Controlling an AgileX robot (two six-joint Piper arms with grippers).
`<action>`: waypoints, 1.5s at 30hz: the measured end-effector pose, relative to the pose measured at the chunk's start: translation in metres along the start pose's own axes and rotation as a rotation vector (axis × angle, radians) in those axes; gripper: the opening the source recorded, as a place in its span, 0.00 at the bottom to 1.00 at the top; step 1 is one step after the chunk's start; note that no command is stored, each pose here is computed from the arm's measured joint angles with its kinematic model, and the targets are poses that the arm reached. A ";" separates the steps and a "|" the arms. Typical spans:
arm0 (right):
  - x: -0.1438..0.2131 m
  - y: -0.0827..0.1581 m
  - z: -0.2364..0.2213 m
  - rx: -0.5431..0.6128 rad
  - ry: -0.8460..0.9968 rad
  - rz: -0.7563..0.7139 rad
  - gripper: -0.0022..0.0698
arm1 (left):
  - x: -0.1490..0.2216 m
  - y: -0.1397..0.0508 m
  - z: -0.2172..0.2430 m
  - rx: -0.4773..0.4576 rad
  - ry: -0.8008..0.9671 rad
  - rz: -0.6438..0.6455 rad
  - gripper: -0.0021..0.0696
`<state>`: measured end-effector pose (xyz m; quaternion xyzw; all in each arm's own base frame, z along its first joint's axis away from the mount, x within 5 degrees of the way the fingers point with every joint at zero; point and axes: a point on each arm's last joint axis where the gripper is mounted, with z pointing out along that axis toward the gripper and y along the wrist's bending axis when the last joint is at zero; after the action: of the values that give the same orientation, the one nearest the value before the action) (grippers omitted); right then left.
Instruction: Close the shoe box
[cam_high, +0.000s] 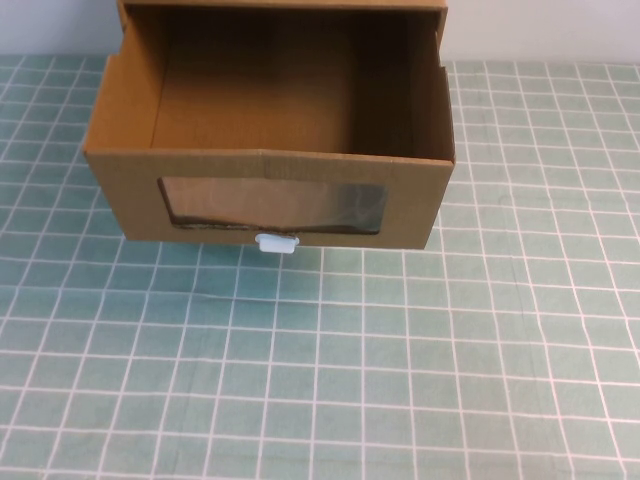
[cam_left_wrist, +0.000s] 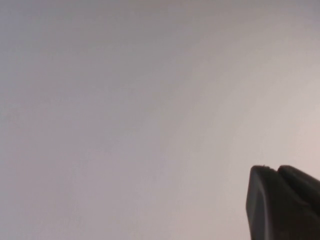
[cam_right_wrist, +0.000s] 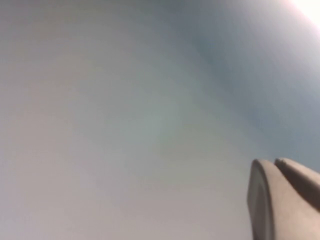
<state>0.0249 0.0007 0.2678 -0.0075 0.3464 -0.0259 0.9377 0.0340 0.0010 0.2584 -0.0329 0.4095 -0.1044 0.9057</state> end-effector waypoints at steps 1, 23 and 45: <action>-0.004 -0.002 0.002 0.016 -0.022 0.015 0.01 | -0.005 -0.001 0.001 0.005 -0.044 -0.020 0.02; -0.133 -0.001 0.195 -0.001 0.540 0.310 0.01 | -0.136 -0.033 0.149 -0.005 0.344 -0.007 0.02; -0.005 0.056 0.237 -0.457 1.180 0.215 0.01 | -0.030 -0.023 0.228 -0.042 0.833 0.061 0.02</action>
<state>0.1774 0.0558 0.4498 -0.1567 0.7998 0.1428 0.5615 0.1816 -0.0209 0.4349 0.0059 0.7437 -0.0738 0.6644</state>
